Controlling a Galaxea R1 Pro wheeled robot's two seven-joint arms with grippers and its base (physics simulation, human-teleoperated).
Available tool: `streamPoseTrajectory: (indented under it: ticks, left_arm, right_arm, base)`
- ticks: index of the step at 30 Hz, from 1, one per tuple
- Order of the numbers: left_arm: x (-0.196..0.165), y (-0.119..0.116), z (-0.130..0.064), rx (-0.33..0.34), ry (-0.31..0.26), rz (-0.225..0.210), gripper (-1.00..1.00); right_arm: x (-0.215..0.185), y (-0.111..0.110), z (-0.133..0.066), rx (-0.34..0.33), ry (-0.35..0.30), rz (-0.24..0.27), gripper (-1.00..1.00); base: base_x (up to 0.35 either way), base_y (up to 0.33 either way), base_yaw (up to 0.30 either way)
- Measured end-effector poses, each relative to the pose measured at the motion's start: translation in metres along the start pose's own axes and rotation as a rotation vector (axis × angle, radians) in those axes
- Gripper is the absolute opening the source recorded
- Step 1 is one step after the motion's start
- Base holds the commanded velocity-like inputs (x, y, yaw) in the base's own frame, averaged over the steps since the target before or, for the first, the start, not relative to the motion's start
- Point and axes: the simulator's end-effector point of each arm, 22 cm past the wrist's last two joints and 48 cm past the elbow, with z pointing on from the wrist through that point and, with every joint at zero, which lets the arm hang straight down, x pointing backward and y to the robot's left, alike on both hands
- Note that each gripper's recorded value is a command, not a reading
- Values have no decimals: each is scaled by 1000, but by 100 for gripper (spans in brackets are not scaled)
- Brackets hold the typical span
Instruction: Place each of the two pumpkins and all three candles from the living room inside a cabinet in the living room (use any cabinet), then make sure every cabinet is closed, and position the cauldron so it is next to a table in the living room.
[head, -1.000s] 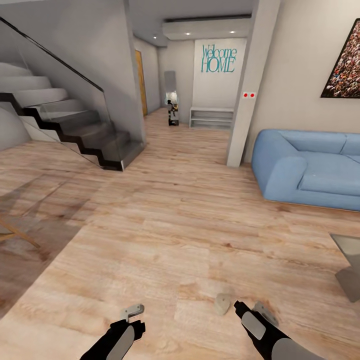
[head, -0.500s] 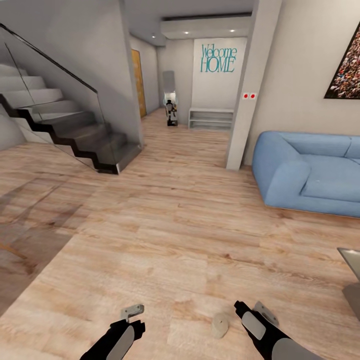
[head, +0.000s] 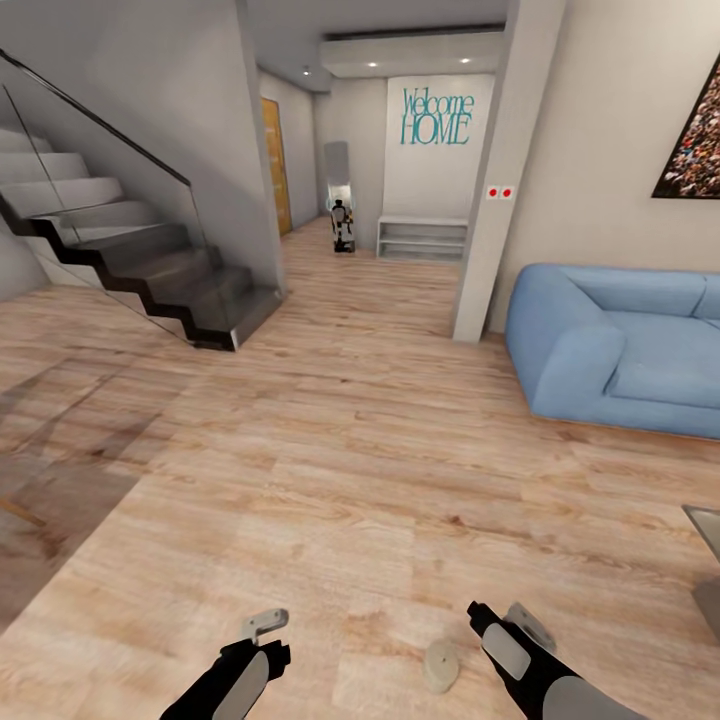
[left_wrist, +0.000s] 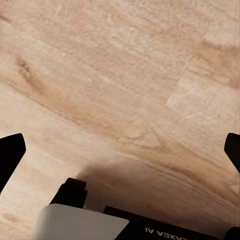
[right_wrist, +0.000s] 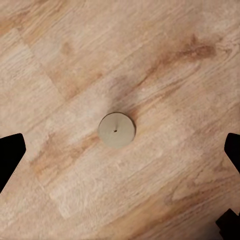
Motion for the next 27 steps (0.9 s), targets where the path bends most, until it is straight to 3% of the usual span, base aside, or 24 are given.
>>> streamPoseTrajectory:
  ticks: [17,27]
  left_arm:
    - [0,0,0,0,0,0,100]
    - [0,-1,0,1,1,-1,100]
  right_arm:
    - [0,0,0,0,1,-2,100]
    - [0,0,0,0,1,-2,100]
  base:
    - [229,-37,0]
    - [64,14,0]
